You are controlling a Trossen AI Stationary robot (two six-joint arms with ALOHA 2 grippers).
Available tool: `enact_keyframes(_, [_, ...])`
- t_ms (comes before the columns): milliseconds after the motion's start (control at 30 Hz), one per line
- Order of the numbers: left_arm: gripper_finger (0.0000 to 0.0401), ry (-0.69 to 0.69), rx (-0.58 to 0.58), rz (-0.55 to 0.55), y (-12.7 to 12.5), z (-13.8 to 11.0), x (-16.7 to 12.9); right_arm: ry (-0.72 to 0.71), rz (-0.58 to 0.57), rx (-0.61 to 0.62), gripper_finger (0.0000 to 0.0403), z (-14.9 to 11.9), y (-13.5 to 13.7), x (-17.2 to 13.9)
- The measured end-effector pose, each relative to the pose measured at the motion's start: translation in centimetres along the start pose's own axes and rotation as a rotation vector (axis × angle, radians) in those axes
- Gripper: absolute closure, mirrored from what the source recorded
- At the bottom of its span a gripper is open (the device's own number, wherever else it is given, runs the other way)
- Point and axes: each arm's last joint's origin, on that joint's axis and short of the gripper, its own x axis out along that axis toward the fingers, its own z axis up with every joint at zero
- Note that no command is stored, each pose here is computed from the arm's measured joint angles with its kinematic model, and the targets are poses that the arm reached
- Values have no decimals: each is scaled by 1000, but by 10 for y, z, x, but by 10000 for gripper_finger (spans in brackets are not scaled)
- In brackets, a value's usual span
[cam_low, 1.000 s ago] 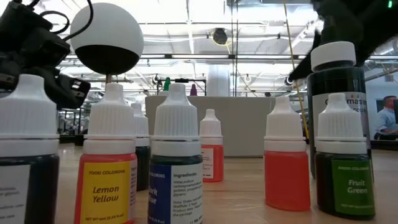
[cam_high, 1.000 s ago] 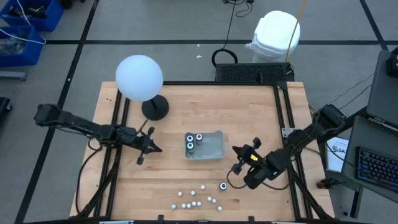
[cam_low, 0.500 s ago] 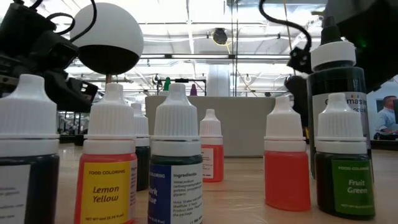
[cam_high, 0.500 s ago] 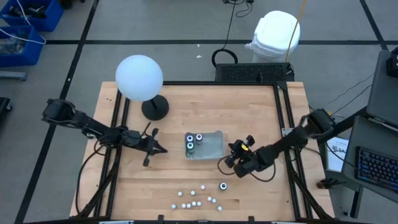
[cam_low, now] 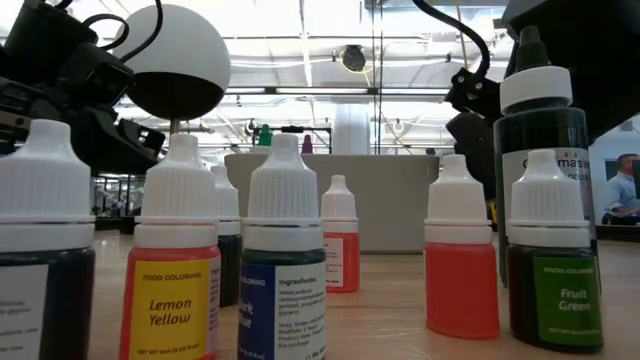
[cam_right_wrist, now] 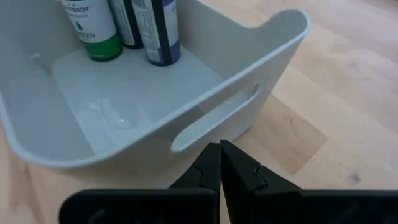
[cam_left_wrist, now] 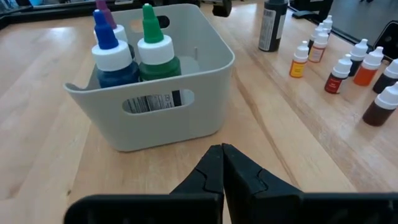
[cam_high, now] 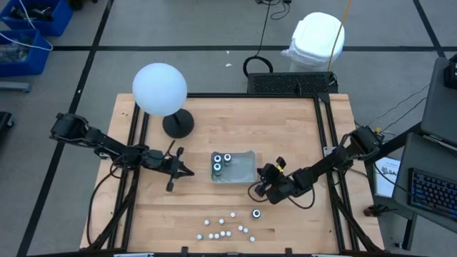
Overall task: Pick & Place food coloring
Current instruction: Adjust the gray bin, then put the large black food coloring bottle into the gray bin
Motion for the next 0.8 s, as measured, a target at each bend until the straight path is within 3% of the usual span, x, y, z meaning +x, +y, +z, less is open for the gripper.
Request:
enact_keyframes(233, [377, 1, -2, 0, 0, 0, 0, 13, 64, 30, 403, -3, 7, 3])
enact_keyframes(533, [394, -5, -3, 0, 0, 1, 0, 58, 98, 12, 403, -11, 10, 3])
enact_keyframes(800, [372, -19, -6, -8, 0, 2, 0, 102, 125, -6, 403, 10, -1, -33])
